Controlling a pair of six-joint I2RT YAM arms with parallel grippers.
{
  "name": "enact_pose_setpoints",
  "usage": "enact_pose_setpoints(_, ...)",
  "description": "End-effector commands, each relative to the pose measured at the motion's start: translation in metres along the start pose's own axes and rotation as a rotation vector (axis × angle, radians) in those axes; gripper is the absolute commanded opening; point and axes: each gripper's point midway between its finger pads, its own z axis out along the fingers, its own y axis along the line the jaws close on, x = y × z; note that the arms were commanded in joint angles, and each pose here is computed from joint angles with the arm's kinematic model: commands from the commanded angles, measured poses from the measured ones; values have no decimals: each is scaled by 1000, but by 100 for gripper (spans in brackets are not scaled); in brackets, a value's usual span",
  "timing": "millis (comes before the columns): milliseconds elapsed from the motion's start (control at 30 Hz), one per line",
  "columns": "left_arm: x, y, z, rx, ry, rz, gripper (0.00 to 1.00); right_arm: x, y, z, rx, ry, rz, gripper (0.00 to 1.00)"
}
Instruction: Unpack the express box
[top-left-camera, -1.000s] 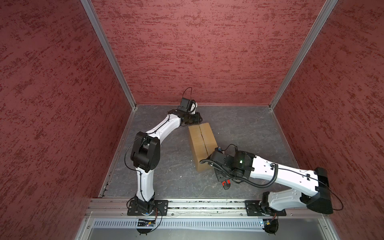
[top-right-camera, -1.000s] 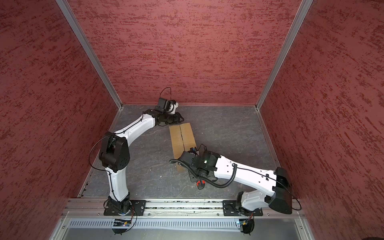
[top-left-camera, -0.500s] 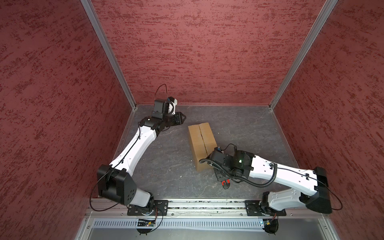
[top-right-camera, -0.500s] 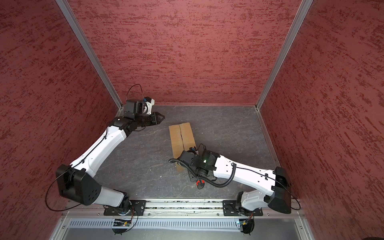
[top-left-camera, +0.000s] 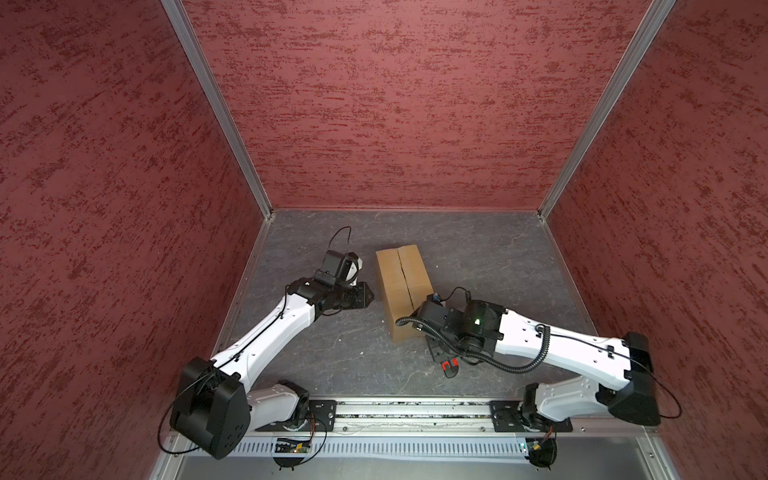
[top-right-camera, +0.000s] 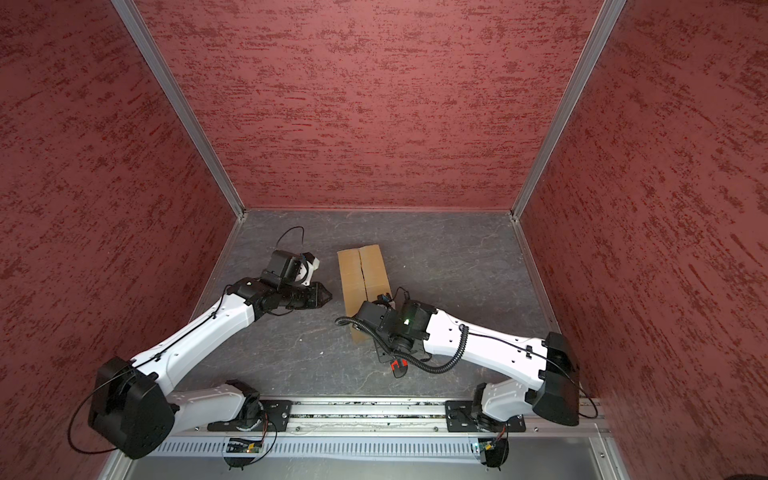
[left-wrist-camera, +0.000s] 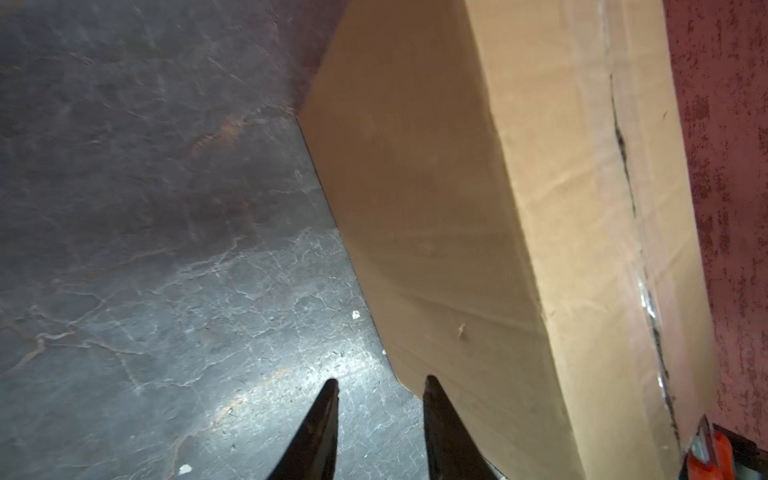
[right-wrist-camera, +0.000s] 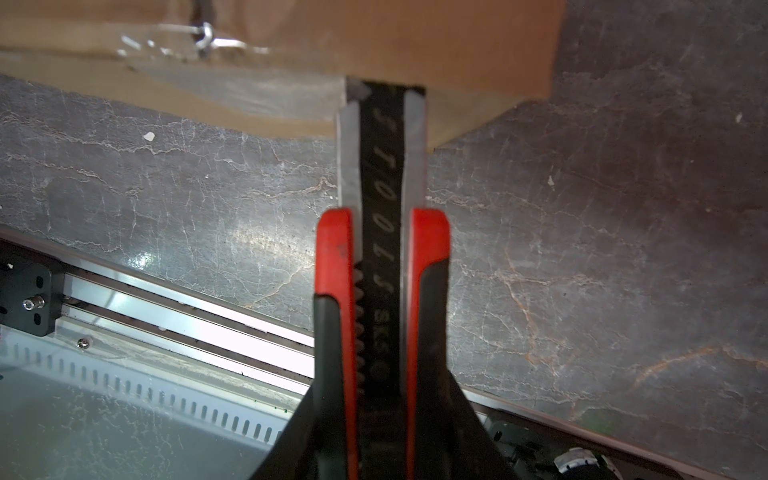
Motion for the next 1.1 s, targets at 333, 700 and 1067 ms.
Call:
enact_pose_setpoints(333, 2, -36, 14, 69, -17, 29, 35, -13, 8, -8, -1, -17, 7, 4)
enact_pose_setpoints(700, 21, -60, 15, 104, 1, 42, 34, -17, 13, -9, -6, -21, 1, 4)
enact_pose_setpoints(1067, 36, -75, 18, 141, 9, 44, 33, -18, 13, -9, -8, -25, 8, 4)
